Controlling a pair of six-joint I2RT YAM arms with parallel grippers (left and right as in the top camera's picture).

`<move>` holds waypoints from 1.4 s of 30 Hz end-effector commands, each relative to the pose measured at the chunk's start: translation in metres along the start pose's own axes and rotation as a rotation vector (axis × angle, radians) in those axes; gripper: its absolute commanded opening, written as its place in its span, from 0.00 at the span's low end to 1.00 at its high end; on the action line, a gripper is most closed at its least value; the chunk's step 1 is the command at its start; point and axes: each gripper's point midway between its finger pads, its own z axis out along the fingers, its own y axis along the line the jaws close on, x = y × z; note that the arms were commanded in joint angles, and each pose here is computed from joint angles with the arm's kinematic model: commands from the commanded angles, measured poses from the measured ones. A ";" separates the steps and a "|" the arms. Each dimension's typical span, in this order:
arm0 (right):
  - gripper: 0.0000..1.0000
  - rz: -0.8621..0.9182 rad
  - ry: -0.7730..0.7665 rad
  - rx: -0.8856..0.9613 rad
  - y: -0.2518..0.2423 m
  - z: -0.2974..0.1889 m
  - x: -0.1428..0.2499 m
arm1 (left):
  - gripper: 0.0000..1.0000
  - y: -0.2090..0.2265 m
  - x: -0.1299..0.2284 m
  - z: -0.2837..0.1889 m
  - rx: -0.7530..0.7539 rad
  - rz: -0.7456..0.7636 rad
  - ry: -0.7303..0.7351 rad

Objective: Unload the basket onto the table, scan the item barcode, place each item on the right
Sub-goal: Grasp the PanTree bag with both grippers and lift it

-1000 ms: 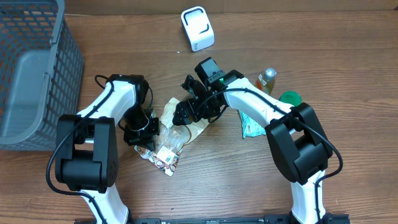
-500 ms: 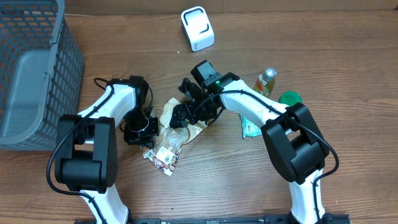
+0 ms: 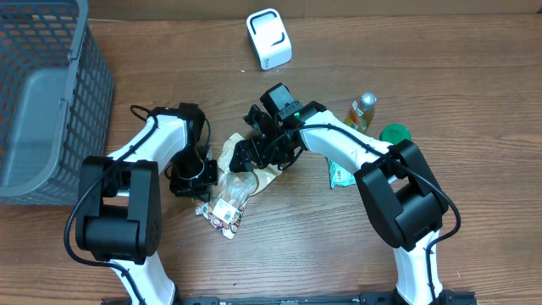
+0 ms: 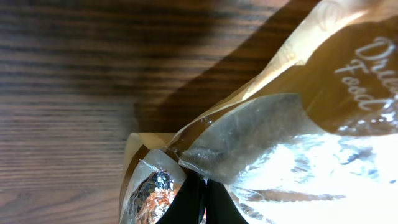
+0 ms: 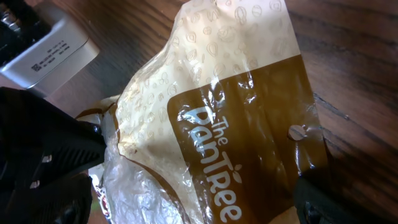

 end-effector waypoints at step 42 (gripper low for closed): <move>0.83 0.212 -0.045 -0.208 -0.003 0.025 0.009 | 0.04 -0.014 -0.061 -0.001 0.030 0.067 -0.245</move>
